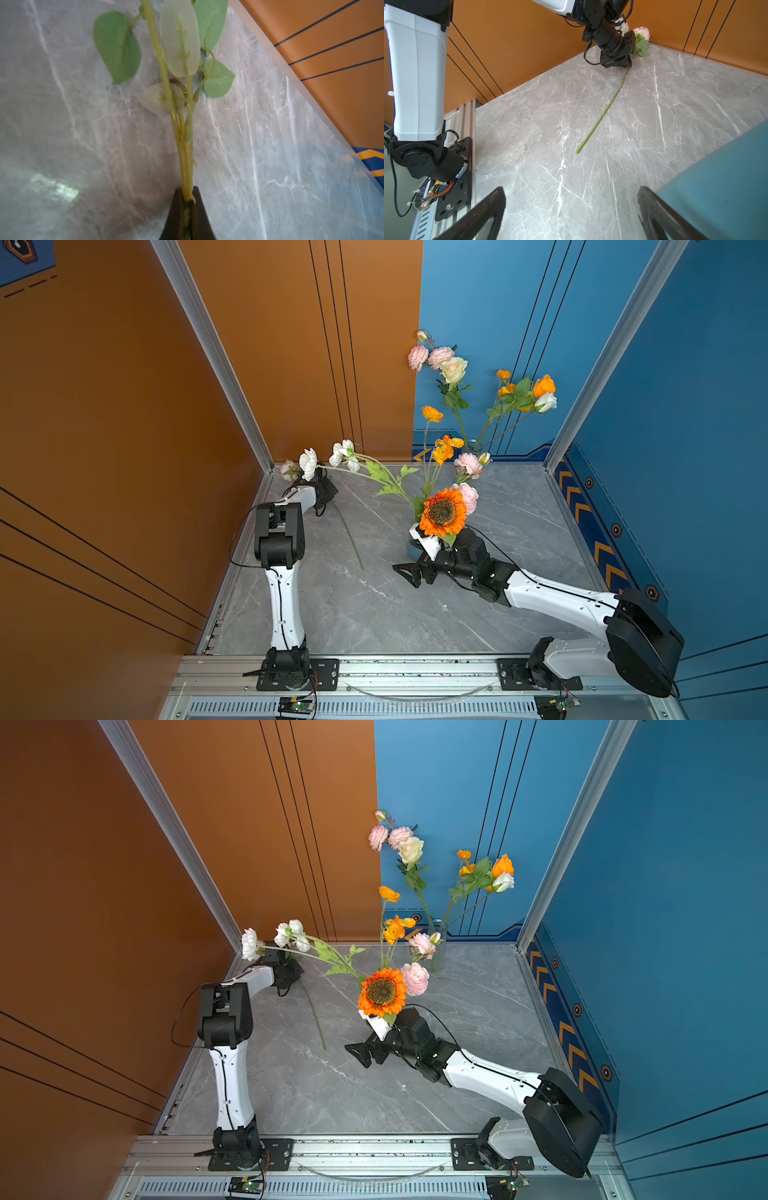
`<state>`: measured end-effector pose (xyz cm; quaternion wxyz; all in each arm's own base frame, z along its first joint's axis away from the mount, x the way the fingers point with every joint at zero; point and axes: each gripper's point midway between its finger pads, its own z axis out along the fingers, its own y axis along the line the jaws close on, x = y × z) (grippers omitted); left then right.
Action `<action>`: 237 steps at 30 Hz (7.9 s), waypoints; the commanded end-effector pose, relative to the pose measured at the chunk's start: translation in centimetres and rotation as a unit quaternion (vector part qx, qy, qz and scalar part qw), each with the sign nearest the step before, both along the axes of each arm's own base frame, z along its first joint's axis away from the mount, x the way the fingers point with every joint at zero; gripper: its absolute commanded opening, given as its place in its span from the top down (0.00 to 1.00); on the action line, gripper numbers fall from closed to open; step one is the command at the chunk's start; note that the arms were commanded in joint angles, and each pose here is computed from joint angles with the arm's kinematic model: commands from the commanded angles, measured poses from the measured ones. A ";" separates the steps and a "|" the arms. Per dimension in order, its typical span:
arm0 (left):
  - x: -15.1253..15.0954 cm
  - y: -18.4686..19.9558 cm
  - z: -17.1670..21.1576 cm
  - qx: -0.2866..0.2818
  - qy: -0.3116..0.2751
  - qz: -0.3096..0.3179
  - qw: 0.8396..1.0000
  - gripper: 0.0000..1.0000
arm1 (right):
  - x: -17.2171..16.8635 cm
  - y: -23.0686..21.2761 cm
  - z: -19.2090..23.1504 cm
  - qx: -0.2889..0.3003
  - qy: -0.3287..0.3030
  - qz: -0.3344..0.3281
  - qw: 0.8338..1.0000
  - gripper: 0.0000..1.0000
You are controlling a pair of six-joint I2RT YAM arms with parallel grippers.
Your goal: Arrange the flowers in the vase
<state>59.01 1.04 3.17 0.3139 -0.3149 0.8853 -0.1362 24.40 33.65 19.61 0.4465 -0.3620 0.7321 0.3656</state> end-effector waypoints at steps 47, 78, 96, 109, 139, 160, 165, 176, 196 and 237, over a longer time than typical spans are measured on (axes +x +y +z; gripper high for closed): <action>-41.7 -14.7 53.0 0.094 -0.740 -0.234 0.624 1.00 | -4.9 -13.2 3.1 0.034 -0.080 -0.146 0.985 0.00; -40.4 -22.7 57.9 -0.012 -0.809 -0.252 0.530 1.00 | -3.7 -12.8 3.7 0.031 -0.089 -0.140 0.986 0.00; -35.5 -26.8 56.7 -0.007 -0.823 -0.220 0.524 1.00 | -2.8 -13.2 3.0 0.037 -0.078 -0.145 0.986 0.00; -31.7 -28.7 53.5 -0.011 -0.818 -0.218 0.532 1.00 | -2.2 -13.7 2.3 0.032 -0.064 -0.147 0.986 0.00; -28.1 -33.0 40.0 -0.019 -0.732 -0.337 0.591 0.96 | -0.7 -13.3 1.9 0.051 -0.036 -0.140 0.988 0.00; -27.8 -32.9 37.2 -0.015 -0.682 -0.353 0.641 0.58 | -0.8 -13.1 2.2 0.057 -0.036 -0.135 0.989 0.00; -28.4 -32.8 36.1 -0.010 -0.651 -0.366 0.665 0.16 | -0.9 -13.0 2.4 0.061 -0.037 -0.135 0.988 0.00; -31.6 -31.8 33.7 0.028 -0.617 -0.410 0.671 0.02 | -1.0 -12.5 2.7 0.068 -0.040 -0.129 0.989 0.00; -36.9 -28.8 25.5 0.106 -0.487 -0.530 0.686 0.02 | -0.5 -12.2 2.8 0.077 -0.041 -0.143 0.986 0.00; -25.9 -32.1 18.1 0.123 -0.513 -0.437 0.729 0.02 | -0.3 -14.1 -2.1 0.068 0.000 -0.161 0.985 0.00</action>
